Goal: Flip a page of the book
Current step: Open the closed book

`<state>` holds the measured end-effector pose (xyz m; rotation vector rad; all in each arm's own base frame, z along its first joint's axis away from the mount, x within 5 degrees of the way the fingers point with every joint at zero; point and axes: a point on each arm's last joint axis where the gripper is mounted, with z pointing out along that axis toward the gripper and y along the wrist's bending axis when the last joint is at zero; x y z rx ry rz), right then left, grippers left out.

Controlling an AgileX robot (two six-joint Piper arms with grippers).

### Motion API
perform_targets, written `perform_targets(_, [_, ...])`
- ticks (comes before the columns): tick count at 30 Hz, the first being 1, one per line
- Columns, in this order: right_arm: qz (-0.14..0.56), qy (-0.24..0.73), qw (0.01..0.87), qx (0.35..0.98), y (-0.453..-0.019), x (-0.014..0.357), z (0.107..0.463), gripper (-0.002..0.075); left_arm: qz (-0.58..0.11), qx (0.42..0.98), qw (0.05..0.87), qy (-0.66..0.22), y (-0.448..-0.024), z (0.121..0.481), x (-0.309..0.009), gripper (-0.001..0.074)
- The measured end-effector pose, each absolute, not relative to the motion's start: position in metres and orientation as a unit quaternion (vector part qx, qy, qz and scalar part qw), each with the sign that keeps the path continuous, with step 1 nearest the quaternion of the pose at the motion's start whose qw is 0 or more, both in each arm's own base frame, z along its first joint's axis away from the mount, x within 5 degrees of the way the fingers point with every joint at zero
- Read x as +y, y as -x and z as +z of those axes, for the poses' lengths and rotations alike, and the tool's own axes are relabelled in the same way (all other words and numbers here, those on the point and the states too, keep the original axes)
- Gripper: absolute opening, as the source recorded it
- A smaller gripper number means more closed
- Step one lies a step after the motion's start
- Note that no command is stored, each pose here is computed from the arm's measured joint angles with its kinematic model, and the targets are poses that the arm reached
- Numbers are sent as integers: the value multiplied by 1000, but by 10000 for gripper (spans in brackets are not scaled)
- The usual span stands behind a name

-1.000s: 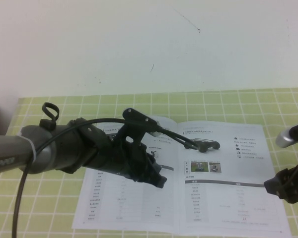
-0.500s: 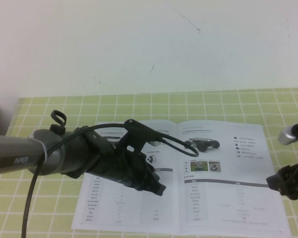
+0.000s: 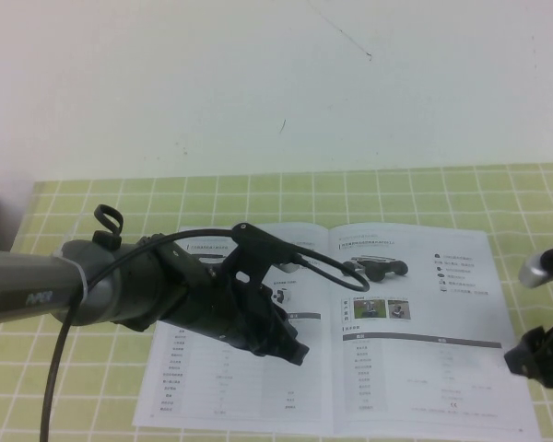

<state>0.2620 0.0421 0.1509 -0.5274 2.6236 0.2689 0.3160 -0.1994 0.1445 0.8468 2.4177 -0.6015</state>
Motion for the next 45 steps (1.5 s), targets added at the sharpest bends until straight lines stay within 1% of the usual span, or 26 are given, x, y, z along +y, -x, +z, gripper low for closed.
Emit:
perform_targets(4, [101,189,197,957,-263,42,136,528,-223,890,251,-310,-316,144,-200,-4])
perform_targets(8, [109,175,188,960,-264,43,131,528,-223,890,251,-310,-316,144,-199,-4])
perform_targets(20, [146,140,184,962,-265,49,133,528,-225,890,249,-309,-315,144,-200,-4])
perform_targets(30, [171,146,200,954,-268,53,131,528,-225,890,248,-308,-315,144,-200,-4])
perform_targets(35, [175,154,199,952,-270,54,124,528,-226,891,248,-307,-315,144,-200,-4])
perform_targets(45, [183,139,201,952,-273,55,123,527,-226,891,247,-307,-315,144,-200,-4])
